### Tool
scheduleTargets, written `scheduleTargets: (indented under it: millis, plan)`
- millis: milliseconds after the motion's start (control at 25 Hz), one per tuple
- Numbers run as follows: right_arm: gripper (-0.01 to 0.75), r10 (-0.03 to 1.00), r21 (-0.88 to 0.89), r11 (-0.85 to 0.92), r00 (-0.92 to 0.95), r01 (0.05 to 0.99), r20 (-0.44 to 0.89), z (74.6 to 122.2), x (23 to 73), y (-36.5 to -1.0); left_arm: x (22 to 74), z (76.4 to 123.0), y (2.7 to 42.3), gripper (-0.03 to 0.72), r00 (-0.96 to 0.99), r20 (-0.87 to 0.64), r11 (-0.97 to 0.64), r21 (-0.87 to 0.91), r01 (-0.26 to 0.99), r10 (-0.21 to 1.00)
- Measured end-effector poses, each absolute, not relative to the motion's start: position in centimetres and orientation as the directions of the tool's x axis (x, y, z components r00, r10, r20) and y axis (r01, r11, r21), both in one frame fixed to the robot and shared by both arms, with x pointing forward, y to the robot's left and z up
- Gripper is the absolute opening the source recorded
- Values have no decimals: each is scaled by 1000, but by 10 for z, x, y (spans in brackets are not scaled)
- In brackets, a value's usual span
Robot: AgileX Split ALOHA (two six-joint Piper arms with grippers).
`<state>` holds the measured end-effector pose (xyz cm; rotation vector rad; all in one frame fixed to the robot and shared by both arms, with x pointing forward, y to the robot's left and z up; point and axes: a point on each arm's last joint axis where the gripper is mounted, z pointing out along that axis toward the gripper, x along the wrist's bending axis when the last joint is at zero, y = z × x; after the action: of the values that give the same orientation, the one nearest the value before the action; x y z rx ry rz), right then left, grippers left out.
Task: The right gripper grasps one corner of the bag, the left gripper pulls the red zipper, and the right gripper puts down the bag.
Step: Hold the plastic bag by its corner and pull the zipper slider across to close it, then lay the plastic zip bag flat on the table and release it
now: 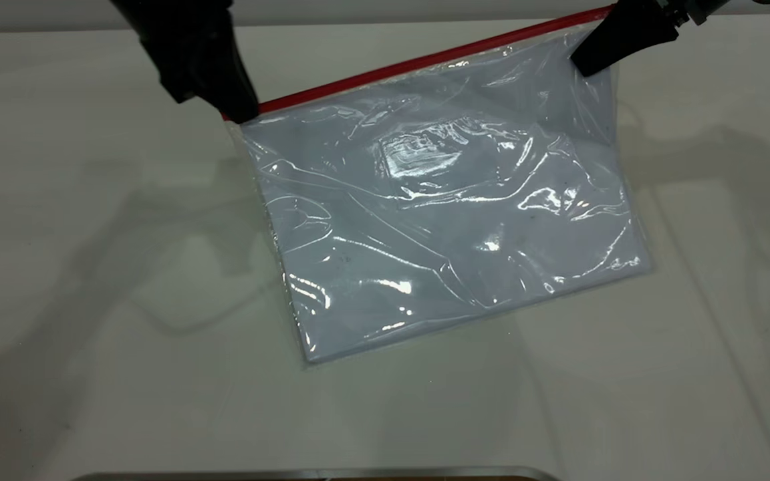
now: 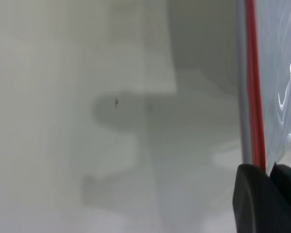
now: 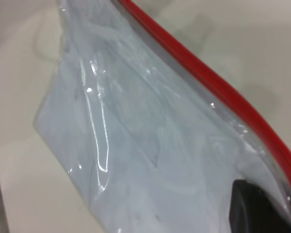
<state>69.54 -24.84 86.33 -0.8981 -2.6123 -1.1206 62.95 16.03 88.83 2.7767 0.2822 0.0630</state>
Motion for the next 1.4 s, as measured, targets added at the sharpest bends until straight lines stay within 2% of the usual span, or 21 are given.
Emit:
scheduleTargets:
  millis: [80, 160, 280, 400, 520, 680, 800, 920, 1040, 1160, 1400]
  plan:
    - [114, 476, 609, 532, -802, 589, 360, 863, 697, -249, 630, 888, 161, 62, 978, 7, -919, 345, 191, 206]
    - [193, 483, 608, 529, -799, 592, 358, 863, 697, -249, 629, 888, 161, 80, 977, 0, -917, 346, 201, 214]
    - [370, 496, 610, 522, -794, 596, 352, 864, 698, -250, 629, 889, 160, 151, 954, -37, -888, 354, 292, 299]
    - [555, 535, 609, 507, -777, 610, 333, 873, 701, -252, 630, 897, 160, 280, 909, -55, -841, 361, 403, 413]
    - [643, 598, 617, 502, -759, 606, 259, 903, 707, -256, 632, 922, 162, 429, 834, -47, -762, 379, 524, 550]
    - [648, 656, 649, 501, -740, 572, 147, 985, 705, -261, 629, 974, 171, 556, 698, -20, -637, 390, 665, 716]
    - [620, 691, 680, 485, -717, 550, 87, 1059, 688, -263, 618, 1029, 182, 581, 527, -4, -482, 398, 780, 850]
    - [590, 720, 718, 464, -693, 520, 37, 1125, 658, -264, 594, 1078, 201, 582, 367, 51, -357, 386, 851, 929]
    - [581, 746, 761, 426, -666, 489, 9, 1183, 616, -263, 563, 1116, 221, 586, 240, 134, -273, 374, 886, 961]
    - [578, 777, 786, 350, -626, 509, 59, 1220, 578, -260, 534, 1145, 239, 586, 167, 203, -233, 366, 901, 965]
    - [578, 819, 822, 242, -563, 516, 112, 1260, 528, -259, 493, 1190, 251, 586, 124, 184, -202, 508, 837, 975]
